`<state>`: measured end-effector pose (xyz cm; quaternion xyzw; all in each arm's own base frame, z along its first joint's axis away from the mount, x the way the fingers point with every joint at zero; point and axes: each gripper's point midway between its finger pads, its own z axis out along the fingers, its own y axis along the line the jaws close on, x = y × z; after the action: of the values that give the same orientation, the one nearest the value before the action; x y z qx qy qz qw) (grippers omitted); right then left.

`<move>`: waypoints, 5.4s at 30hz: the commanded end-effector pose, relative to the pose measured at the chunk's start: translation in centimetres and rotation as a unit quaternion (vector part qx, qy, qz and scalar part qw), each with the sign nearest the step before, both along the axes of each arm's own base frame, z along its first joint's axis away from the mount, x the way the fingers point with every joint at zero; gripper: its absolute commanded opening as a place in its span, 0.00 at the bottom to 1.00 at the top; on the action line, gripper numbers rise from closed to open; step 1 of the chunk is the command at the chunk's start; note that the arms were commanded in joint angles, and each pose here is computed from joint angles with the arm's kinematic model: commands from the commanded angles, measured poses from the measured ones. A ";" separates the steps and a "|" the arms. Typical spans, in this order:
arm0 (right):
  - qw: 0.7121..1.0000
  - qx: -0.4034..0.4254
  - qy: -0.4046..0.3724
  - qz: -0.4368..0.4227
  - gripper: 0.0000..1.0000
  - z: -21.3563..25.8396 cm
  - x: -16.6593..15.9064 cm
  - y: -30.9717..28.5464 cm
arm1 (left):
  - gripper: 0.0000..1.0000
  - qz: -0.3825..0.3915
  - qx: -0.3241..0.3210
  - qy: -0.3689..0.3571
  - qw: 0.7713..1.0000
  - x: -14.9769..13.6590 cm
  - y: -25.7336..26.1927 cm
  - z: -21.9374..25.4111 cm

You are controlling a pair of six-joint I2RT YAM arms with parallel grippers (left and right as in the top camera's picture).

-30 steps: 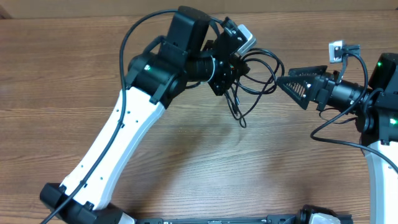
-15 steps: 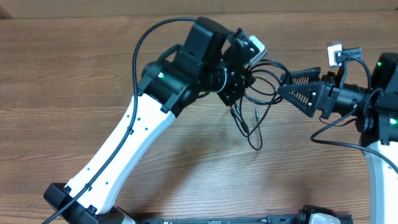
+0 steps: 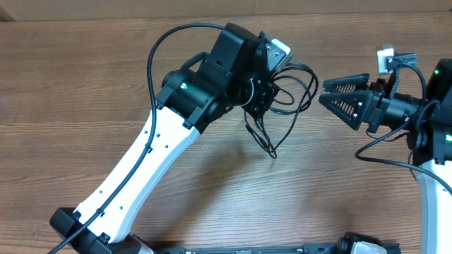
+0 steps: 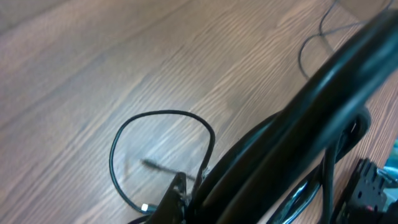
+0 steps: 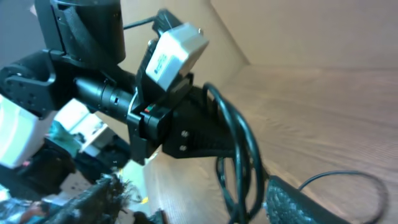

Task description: Untangle cables

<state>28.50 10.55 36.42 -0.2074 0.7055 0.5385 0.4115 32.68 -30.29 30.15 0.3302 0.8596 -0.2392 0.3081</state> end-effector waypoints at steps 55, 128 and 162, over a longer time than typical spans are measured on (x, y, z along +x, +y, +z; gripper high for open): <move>0.998 -0.031 -0.008 -0.047 0.63 -0.2 1.1 -0.7 | 0.04 -0.076 -0.061 -0.053 0.994 -3.3 -3.8 4.4; 0.986 -0.043 -0.033 -0.155 0.74 1.1 4.0 -5.5 | 0.04 -0.020 -0.101 0.009 0.995 -4.3 -5.3 4.8; 0.833 -0.224 0.105 -0.495 0.86 -6.9 7.9 -17.8 | 0.04 -0.263 -0.185 0.049 0.946 -12.7 -8.7 7.5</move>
<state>36.00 -3.19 30.25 0.0812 0.8483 0.2016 0.4829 22.90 -39.19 35.46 0.4194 0.7479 -0.4466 0.2554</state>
